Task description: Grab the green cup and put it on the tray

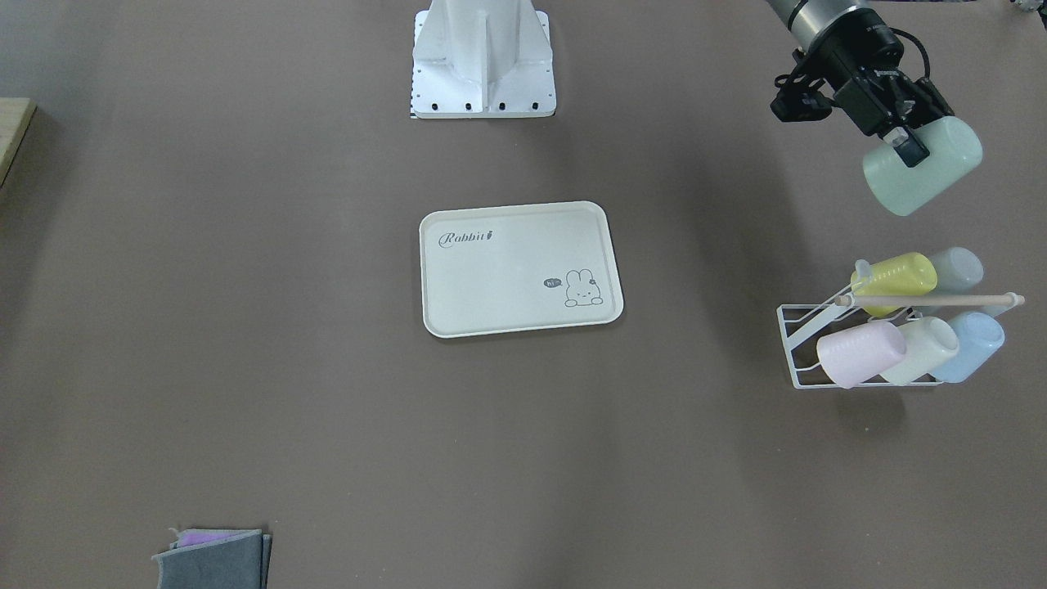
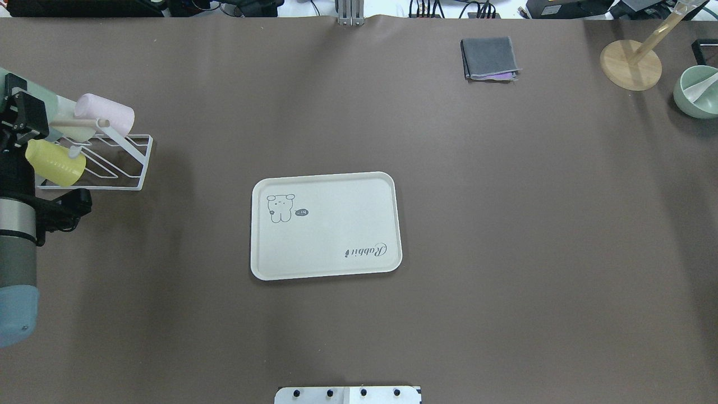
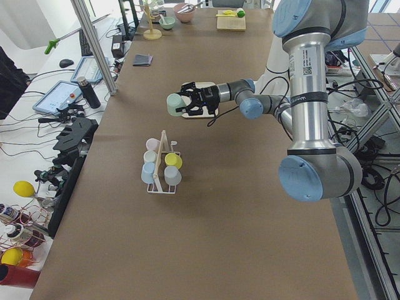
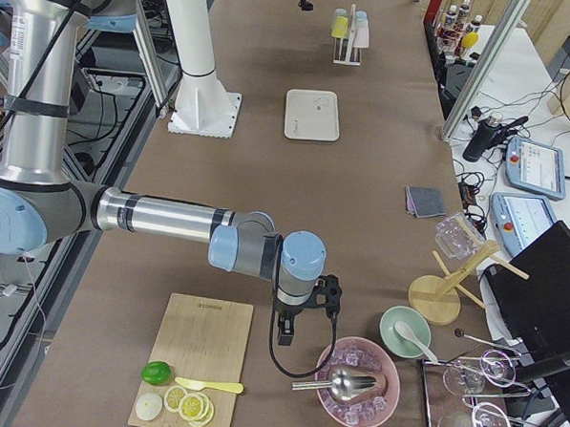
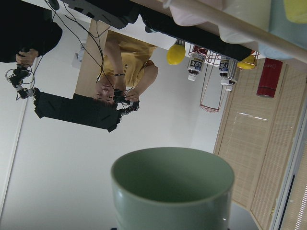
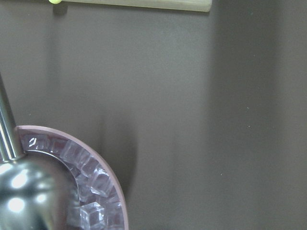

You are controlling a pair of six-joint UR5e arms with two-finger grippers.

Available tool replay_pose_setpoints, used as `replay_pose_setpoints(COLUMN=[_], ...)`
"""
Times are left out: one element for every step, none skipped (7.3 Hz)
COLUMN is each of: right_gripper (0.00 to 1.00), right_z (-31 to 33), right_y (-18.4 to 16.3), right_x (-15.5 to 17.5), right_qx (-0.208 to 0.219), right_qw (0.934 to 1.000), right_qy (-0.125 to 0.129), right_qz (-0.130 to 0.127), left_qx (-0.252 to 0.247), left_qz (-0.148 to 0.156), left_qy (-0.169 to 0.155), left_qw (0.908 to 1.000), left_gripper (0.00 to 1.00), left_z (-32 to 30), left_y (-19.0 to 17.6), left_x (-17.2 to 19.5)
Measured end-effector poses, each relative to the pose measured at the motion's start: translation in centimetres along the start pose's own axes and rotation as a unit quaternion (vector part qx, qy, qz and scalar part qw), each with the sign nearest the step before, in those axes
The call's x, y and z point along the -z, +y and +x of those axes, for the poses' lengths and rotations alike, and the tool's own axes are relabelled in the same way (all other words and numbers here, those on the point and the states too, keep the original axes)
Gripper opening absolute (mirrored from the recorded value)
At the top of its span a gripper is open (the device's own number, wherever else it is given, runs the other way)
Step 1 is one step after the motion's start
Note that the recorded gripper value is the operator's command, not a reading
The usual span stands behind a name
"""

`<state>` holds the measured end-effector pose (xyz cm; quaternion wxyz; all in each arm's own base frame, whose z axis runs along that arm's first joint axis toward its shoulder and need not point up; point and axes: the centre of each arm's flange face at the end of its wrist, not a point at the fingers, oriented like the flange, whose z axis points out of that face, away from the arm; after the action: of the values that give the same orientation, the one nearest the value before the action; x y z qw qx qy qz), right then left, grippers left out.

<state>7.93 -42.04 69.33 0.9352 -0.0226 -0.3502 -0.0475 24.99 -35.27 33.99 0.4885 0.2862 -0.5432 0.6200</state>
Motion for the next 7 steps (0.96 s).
replay_pose_setpoints(right_gripper=[1.00, 1.00, 1.00, 1.00, 1.00, 1.00, 1.00], right_z=[0.1, 0.1, 0.2, 0.3, 0.4, 0.4, 0.4], right_y=[0.0, 0.1, 0.1, 0.1, 0.1, 0.2, 0.2], right_x=[-0.1, -0.2, -0.3, -0.4, -0.5, -0.5, -0.6], right_qx=[-0.001, -0.002, -0.003, -0.004, -0.004, -0.003, -0.002], right_qw=[1.0000, 1.0000, 1.0000, 1.0000, 1.0000, 1.0000, 1.0000], right_qy=[0.000, 0.000, -0.001, -0.001, -0.001, -0.001, -0.001], right_qz=[-0.001, -0.003, -0.003, -0.005, -0.005, -0.005, -0.006], left_qx=[0.078, 0.171, 0.266, 0.355, 0.419, 0.461, 0.494], left_qz=[0.045, 0.096, 0.137, 0.167, 0.190, 0.219, 0.250], left_qy=[0.008, 0.030, 0.065, 0.105, 0.139, 0.158, 0.165], left_qw=[0.9959, 0.9801, 0.9520, 0.9138, 0.8771, 0.8451, 0.8160], left_gripper=[0.00, 0.00, 0.00, 0.00, 0.00, 0.00, 0.00], left_z=[-0.9, -1.1, -0.8, -0.4, -0.3, -1.4, -4.0], left_y=[-0.8, -2.0, -3.4, -4.7, -5.9, -7.8, -10.5], left_x=[0.0, 0.1, 0.3, 0.7, 1.3, 2.5, 3.9])
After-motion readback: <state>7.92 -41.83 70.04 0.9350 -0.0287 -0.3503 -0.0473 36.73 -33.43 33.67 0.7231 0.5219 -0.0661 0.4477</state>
